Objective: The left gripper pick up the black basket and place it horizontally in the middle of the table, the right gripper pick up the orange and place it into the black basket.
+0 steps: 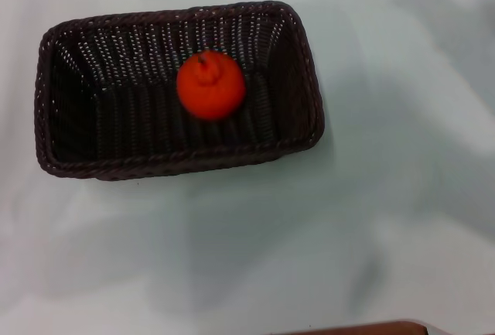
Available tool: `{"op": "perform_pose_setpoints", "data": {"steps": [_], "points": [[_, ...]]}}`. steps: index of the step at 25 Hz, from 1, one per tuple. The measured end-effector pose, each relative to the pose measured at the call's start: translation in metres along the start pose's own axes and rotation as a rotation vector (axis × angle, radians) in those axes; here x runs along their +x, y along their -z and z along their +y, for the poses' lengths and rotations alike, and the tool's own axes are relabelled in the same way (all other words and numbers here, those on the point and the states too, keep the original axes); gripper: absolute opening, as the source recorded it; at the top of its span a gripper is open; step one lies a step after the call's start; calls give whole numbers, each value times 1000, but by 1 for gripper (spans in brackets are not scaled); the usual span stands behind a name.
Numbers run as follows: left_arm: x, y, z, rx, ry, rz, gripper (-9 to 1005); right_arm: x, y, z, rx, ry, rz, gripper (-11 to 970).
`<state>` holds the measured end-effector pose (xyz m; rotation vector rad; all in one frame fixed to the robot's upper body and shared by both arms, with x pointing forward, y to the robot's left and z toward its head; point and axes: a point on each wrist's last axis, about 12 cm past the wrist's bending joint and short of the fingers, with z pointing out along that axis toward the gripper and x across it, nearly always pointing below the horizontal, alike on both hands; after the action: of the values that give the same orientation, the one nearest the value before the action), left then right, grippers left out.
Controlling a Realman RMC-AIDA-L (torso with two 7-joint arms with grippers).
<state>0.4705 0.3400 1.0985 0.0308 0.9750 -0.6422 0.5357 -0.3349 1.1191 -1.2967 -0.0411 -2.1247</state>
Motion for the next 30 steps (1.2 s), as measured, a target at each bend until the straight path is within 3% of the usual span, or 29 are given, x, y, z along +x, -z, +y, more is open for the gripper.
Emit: {"op": "perform_pose_setpoints", "data": {"steps": [2,6,10,18,30], "points": [[-6,13,-1,-84,-105,-114,886,0,19,3,-96,59,74,944],[-8,19,-2,-128,-165,-162,886,-2,46,3,-251,245,158,944],[-8,21,-2,-142,-208,-171,886,-8,57,1,-327,356,145,944],[-3,19,-6,-151,-314,-170,886,-11,60,2,-364,375,128,944],[-2,18,-11,-113,-314,-175,886,-12,58,4,-368,364,125,944]]}}
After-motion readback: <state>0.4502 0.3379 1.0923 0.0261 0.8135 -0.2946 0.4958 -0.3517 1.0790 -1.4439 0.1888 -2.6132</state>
